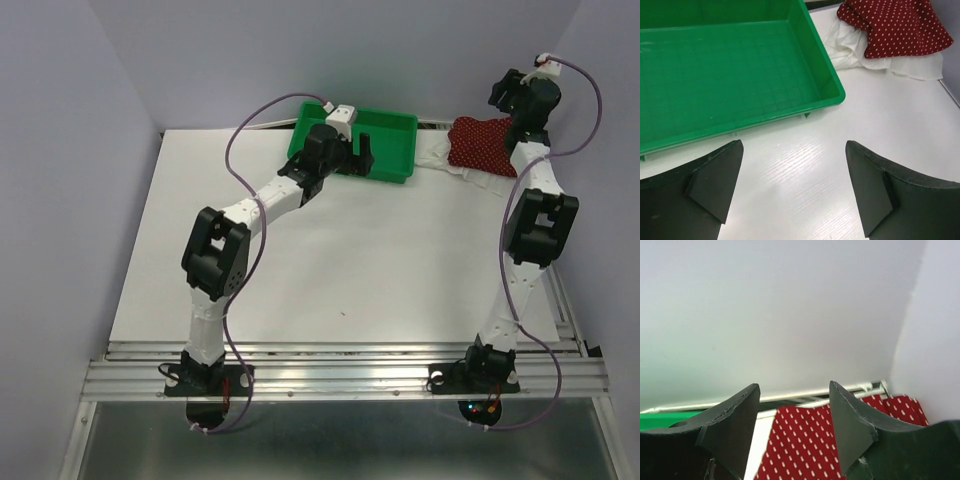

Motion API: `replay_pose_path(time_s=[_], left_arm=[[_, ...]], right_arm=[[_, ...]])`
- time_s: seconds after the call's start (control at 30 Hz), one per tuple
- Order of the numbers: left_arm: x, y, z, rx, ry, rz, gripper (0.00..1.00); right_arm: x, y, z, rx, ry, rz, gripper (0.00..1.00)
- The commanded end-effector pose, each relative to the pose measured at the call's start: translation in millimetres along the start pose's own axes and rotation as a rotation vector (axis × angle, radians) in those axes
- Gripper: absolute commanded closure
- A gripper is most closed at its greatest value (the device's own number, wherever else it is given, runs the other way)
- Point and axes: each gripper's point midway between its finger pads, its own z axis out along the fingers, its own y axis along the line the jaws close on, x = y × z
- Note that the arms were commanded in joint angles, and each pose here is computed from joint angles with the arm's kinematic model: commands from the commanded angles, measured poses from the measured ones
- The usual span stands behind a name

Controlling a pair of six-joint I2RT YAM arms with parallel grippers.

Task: Fold and stack the skirts
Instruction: Neatly place the folded skirt to the corner

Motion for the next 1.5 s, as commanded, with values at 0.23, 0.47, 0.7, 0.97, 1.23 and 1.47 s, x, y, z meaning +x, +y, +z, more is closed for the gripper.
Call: replay_pose_path(time_s=[0.23, 0.47, 0.7, 0.97, 1.23, 1.47], left_arm=[[-53, 29, -40, -0.045, -0.059, -0.057, 0.04], [-70, 35, -50, -0.054, -0.067, -0.104, 0.04], [-76, 37, -60, -0.068, -0.062, -0.127, 0.04], [-76, 35, -62, -0.060, -0.054, -0.108, 0.04], [-94, 43, -61, -0.073, -0.007, 0.018, 0.01], [-111, 86, -92, -0.086, 0.059, 0.050, 0.01]], right_arm=[[137, -41, 21, 0.119, 0.228, -0.060, 0.32], [225, -11, 7, -0.054, 0.415, -0.034, 0.20], [276, 45, -22, -0.348, 0.582, 0.070, 0.19], [279, 63, -35, -0.401, 0.641, 0.113, 0.17], [172, 68, -13, -0.291, 0.439, 0.159, 0.00], [27, 83, -34, -0.268, 0.232, 0.100, 0.00]])
